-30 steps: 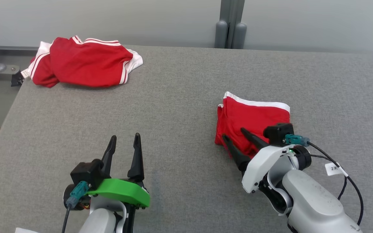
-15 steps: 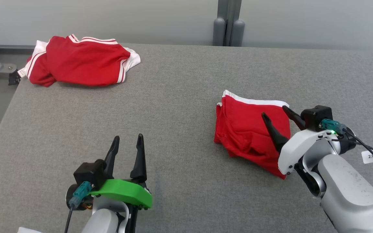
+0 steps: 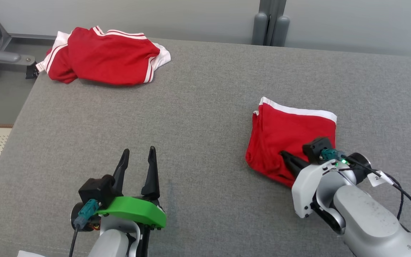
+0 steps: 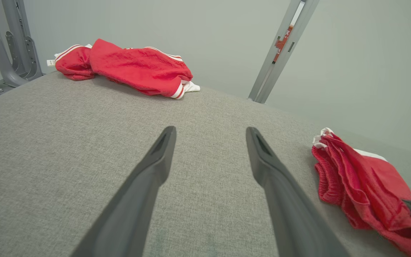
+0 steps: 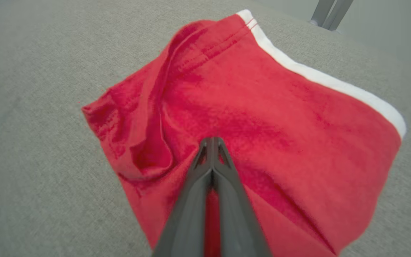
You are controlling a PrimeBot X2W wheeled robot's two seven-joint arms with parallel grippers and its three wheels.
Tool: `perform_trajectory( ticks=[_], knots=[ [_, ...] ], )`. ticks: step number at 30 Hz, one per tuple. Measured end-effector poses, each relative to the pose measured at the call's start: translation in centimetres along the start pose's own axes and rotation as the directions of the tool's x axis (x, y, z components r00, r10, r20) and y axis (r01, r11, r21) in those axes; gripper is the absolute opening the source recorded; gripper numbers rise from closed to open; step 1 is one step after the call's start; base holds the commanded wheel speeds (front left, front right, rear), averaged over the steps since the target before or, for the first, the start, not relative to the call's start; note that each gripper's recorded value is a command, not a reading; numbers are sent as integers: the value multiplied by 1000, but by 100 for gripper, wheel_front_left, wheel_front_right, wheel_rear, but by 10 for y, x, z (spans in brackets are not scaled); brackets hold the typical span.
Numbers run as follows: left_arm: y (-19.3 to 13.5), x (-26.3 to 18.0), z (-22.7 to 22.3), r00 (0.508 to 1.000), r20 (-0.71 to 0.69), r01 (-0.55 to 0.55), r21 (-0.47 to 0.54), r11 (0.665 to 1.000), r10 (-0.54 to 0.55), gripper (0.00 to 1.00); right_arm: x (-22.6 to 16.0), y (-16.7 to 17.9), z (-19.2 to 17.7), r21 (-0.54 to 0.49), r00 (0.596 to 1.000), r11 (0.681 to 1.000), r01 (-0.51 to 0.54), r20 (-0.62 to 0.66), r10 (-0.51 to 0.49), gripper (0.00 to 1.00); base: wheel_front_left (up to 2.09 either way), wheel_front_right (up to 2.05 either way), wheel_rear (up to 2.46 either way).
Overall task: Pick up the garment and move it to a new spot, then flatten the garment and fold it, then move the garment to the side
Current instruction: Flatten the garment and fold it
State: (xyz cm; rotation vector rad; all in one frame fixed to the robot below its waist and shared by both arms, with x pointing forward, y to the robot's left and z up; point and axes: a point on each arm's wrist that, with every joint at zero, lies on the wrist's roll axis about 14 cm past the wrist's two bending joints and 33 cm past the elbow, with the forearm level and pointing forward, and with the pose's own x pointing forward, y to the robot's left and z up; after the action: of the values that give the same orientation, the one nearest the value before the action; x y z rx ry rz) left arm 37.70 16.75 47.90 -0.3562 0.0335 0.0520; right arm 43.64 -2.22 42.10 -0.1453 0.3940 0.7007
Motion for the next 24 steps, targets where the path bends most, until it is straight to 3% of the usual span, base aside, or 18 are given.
perform_trajectory(
  ticks=[9, 15, 19, 21, 22, 24],
  knots=[
    [-1, 2, -1, 1000, -3, 3, 1, 1000, -3, 100, 6, 46, -1, 22, 992, 992, -127, -4, 127, 0, 0, 0, 0],
    [-3, 4, -3, 1000, -7, 9, 0, 1000, -9, 100, 10, 52, 7, 24, 989, 989, -143, 35, 142, 0, 0, 0, 0],
    [-6, 6, -1, 1000, -3, 17, -2, 1000, -17, 100, 9, 45, 32, 28, 982, 992, -122, 146, 117, 1, 0, 0, 0],
    [-9, 7, 0, 1000, 1, 28, 0, 1000, -28, 100, 5, 36, 45, 42, 975, 995, -93, 207, 82, 28, 0, 0, 0],
    [-12, 9, 2, 999, 7, 39, 1, 999, -39, 100, 3, 29, 52, 51, 969, 996, -74, 240, 60, 47, 0, 0, 0],
    [-18, 12, 5, 998, 17, 59, 5, 998, -59, 100, -4, 16, 65, 70, 954, 997, -36, 300, 13, 100, 0, 0, 0]
  ],
)
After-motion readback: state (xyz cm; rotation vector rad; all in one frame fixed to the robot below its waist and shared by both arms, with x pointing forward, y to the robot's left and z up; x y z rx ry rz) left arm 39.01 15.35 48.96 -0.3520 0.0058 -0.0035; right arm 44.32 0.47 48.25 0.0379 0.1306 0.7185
